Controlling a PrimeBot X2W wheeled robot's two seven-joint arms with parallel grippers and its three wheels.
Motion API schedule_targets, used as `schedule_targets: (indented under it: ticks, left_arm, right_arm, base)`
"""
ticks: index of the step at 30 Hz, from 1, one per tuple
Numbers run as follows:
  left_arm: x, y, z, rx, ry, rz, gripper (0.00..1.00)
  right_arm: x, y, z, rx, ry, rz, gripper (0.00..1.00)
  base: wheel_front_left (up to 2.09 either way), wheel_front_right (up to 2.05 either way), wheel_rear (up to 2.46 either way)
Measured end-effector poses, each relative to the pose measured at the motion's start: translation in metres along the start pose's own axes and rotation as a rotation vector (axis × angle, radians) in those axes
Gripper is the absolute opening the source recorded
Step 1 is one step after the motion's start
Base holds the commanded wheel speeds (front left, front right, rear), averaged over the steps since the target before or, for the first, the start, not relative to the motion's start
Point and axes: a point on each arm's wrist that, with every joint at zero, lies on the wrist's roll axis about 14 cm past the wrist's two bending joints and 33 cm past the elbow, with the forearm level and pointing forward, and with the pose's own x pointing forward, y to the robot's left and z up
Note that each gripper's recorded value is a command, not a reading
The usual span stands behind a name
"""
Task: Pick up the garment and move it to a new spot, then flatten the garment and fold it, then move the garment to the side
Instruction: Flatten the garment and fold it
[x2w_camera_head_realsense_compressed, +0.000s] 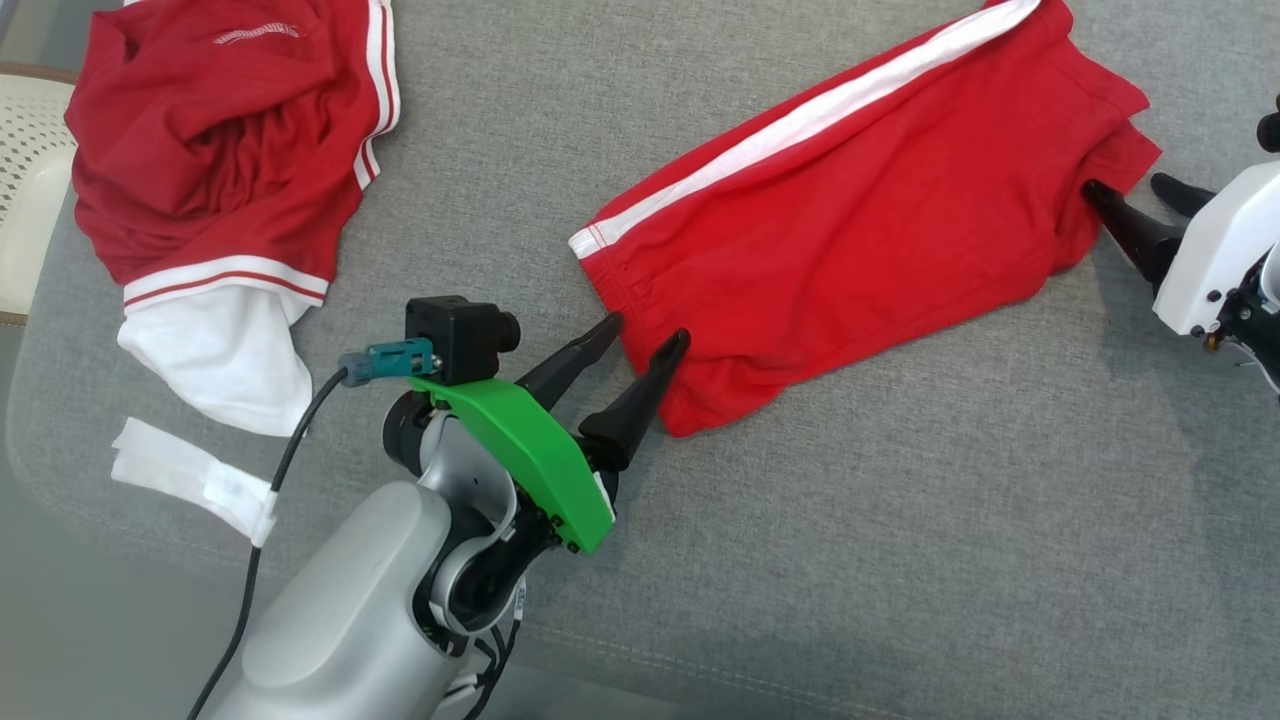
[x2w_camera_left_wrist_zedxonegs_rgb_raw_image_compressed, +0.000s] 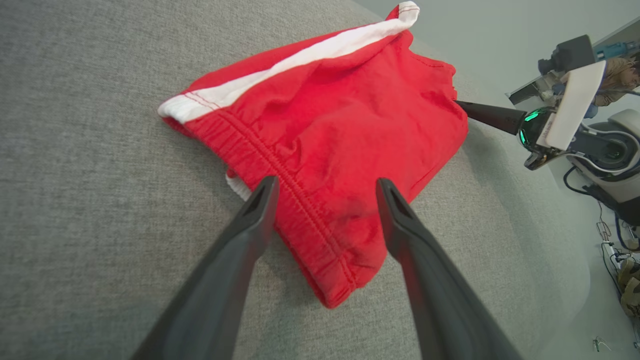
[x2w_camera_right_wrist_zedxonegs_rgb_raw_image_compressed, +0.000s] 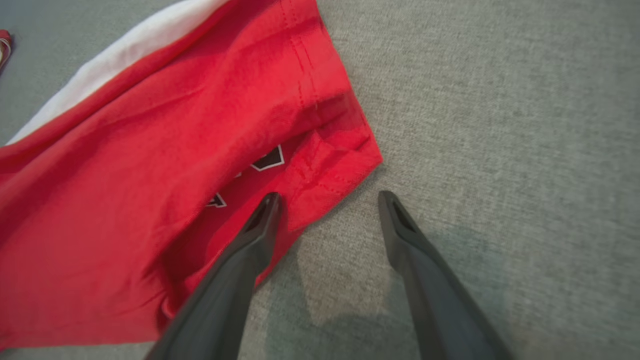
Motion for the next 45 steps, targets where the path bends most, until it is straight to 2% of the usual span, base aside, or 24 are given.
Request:
schedule_targets:
  ticks: [7,16,23,24,25,26,27,39,45]
  left_arm:
    - [-0.004,0.002,0.008,0.008,-0.025,0.017,1.0]
    - [-0.009,-0.004,0.019,0.009,-0.066,0.004,1.0]
    - [-0.018,0.002,0.029,0.025,-0.109,0.037,1.0]
    - [-0.02,0.004,0.03,0.022,-0.117,0.047,1.0]
    - [-0.022,0.008,0.031,0.017,-0.126,0.061,1.0]
    - [-0.025,0.011,0.032,0.014,-0.13,0.073,1.0]
    - [-0.028,0.015,0.033,0.009,-0.139,0.09,1.0]
    - [-0.048,0.033,0.038,-0.025,-0.194,0.157,1.0]
    - [-0.054,0.039,0.033,-0.039,-0.198,0.178,1.0]
  right_arm:
    - [0.005,0.01,0.0,0.016,-0.001,0.018,1.0]
    - [0.009,0.001,0.001,0.028,0.025,-0.012,1.0]
    - [0.021,0.005,0.006,0.031,0.04,-0.011,1.0]
    - [0.023,0.006,0.006,0.031,0.042,-0.007,0.95]
    - [0.025,0.008,0.006,0.031,0.044,-0.004,0.51]
    - [0.026,0.009,0.006,0.03,0.046,-0.002,0.31]
    - [0.026,0.01,0.006,0.031,0.048,0.002,0.0]
    - [0.016,0.016,0.005,0.117,0.032,0.017,0.0]
    - [-0.002,0.01,0.007,0.117,-0.043,0.006,0.0]
  base:
    - [0.0,0.0,0.0]
    - [0.0,0.0,0.0]
    - [0.0,0.0,0.0]
    - [0.0,0.0,0.0]
    - [0.0,0.0,0.0]
    - [0.0,0.0,0.0]
    - [0.0,0.0,0.0]
    - [0.0,0.0,0.0]
    - [0.0,0.0,0.0]
